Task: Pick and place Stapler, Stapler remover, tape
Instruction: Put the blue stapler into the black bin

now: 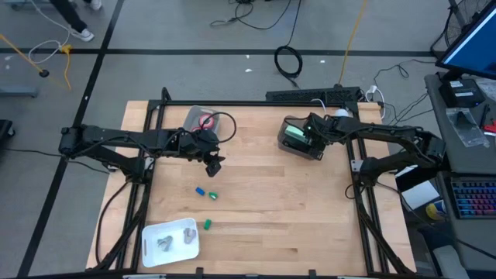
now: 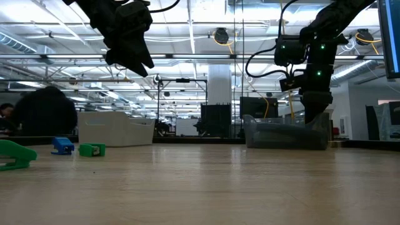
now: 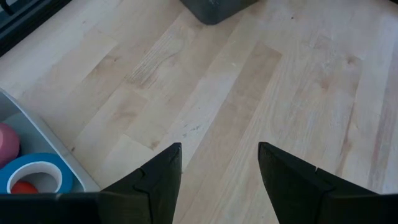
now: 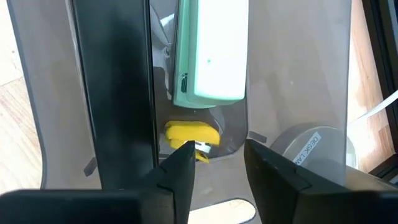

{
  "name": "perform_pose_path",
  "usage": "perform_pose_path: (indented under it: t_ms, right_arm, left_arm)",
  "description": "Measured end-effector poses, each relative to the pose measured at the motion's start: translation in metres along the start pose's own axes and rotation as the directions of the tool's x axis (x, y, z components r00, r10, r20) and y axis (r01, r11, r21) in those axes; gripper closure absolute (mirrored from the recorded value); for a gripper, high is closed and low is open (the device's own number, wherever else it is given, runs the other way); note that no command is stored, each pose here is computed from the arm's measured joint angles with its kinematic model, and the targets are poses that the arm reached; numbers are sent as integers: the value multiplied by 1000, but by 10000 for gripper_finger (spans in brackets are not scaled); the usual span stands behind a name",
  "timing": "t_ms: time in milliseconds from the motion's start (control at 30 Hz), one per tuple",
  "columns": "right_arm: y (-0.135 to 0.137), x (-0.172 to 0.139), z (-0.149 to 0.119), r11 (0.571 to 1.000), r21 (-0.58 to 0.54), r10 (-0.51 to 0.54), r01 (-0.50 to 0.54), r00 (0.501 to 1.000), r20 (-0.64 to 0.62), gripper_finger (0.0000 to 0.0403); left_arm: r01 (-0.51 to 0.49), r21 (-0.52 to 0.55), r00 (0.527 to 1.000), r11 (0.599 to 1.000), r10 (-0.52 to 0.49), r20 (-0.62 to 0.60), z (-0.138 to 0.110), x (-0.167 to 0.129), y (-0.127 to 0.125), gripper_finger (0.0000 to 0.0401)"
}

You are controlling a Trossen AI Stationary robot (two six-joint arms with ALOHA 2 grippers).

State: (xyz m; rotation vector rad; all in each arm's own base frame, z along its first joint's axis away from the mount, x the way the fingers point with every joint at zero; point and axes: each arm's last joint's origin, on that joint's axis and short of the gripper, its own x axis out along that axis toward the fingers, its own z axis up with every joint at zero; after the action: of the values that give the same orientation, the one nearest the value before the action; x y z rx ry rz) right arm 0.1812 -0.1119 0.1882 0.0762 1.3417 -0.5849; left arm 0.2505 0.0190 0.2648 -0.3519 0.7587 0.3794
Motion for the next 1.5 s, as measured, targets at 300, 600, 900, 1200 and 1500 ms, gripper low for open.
perform_pose_path:
  t_ms: [300, 600, 900, 1200, 1500]
  right_arm:
    - [-1, -5, 3, 1000, 6, -7, 6, 998, 61, 272]
    - [-8, -37, -3, 984, 179, -22, -20, 972, 232, 293]
    - [-14, -82, -22, 917, 327, 45, -227, 875, 481, 312]
    - [-17, -122, -41, 904, 295, 10, -309, 706, 708, 314]
    - [-18, -134, -55, 892, 294, 7, -344, 660, 752, 314]
  left_arm:
    - [0, 5, 1000, 1000, 0, 0, 0, 0, 0, 185]
    - [-26, 53, 995, 998, 31, -92, -9, -1, 4, 185]
    - [-57, 185, 950, 981, 111, -293, -31, -7, 6, 185]
    - [69, 394, 914, 917, 100, -393, -63, 1, -1, 185]
    - [161, 443, 893, 882, 61, -446, -98, 14, -2, 185]
